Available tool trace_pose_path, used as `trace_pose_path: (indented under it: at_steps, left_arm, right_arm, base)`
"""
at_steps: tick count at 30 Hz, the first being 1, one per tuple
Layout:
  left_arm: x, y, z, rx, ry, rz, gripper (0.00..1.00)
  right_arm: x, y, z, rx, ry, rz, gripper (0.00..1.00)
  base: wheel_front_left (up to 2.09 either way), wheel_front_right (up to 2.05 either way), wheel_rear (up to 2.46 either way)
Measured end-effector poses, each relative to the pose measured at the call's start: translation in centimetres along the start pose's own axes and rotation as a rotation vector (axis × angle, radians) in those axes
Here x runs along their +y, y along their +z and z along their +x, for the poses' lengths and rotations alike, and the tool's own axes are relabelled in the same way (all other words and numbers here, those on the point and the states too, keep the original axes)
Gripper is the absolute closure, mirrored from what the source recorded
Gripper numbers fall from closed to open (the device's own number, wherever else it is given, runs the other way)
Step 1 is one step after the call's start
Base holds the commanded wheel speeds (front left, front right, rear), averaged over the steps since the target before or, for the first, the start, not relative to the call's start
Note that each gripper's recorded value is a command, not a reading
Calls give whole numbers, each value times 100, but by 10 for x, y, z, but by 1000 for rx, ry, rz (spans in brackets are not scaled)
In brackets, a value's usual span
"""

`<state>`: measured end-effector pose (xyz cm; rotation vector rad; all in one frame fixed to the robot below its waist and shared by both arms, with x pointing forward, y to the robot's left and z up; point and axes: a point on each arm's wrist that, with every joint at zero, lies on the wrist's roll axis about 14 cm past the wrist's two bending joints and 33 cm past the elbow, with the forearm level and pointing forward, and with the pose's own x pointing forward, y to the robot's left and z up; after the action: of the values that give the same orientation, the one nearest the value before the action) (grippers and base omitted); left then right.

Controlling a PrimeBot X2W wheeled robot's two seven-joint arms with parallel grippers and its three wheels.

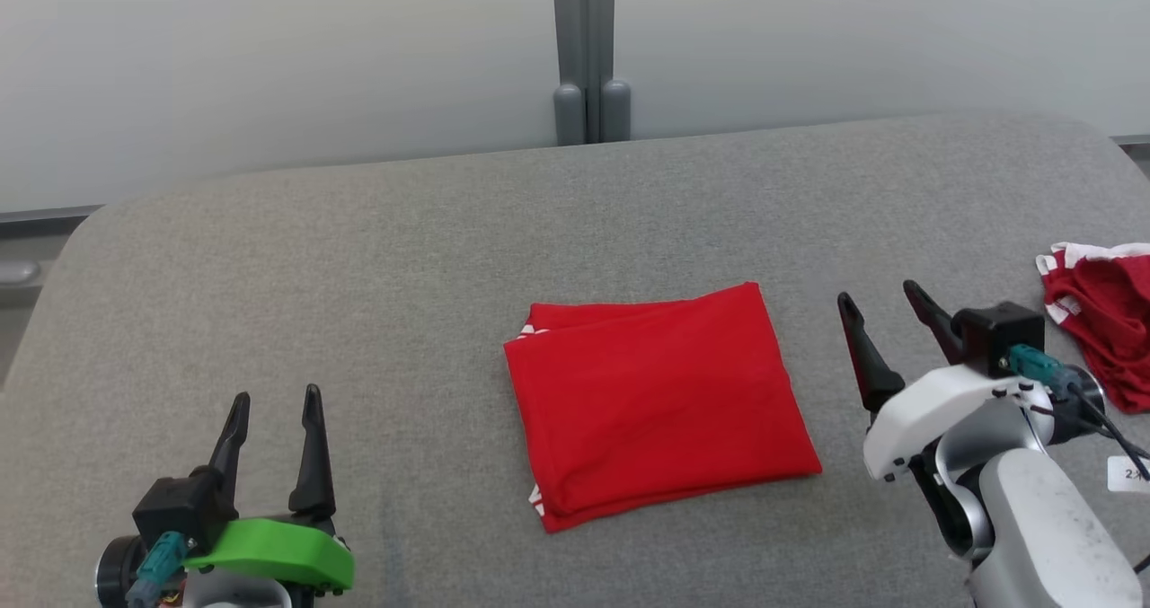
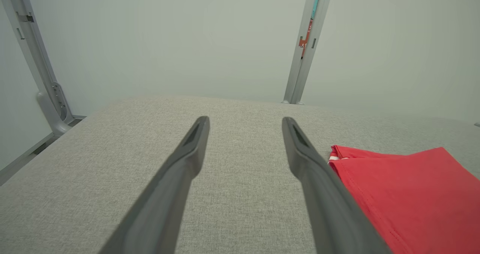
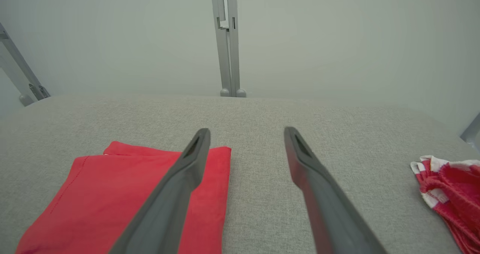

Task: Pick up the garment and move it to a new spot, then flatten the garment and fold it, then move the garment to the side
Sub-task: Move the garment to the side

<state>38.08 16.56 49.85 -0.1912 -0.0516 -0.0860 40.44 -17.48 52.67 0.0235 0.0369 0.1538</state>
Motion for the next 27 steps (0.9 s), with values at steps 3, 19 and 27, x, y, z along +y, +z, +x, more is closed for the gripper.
trace_pose_path:
  at_steps: [3, 19, 27]
  left_arm:
    - [4, 2, -1, -7, 11, 1, 0]
    - [38, 2, 0, -4, 107, 16, 0]
    - [48, -7, -1, 25, 134, 32, 0]
  right_arm:
    - [1, -5, 11, 60, 16, -4, 0]
    - [31, -134, 39, 628, 130, 34, 0]
    - [53, -166, 41, 818, 187, 65, 100]
  base:
    - [0, 0, 0]
    - [0, 0, 0]
    - [0, 0, 0]
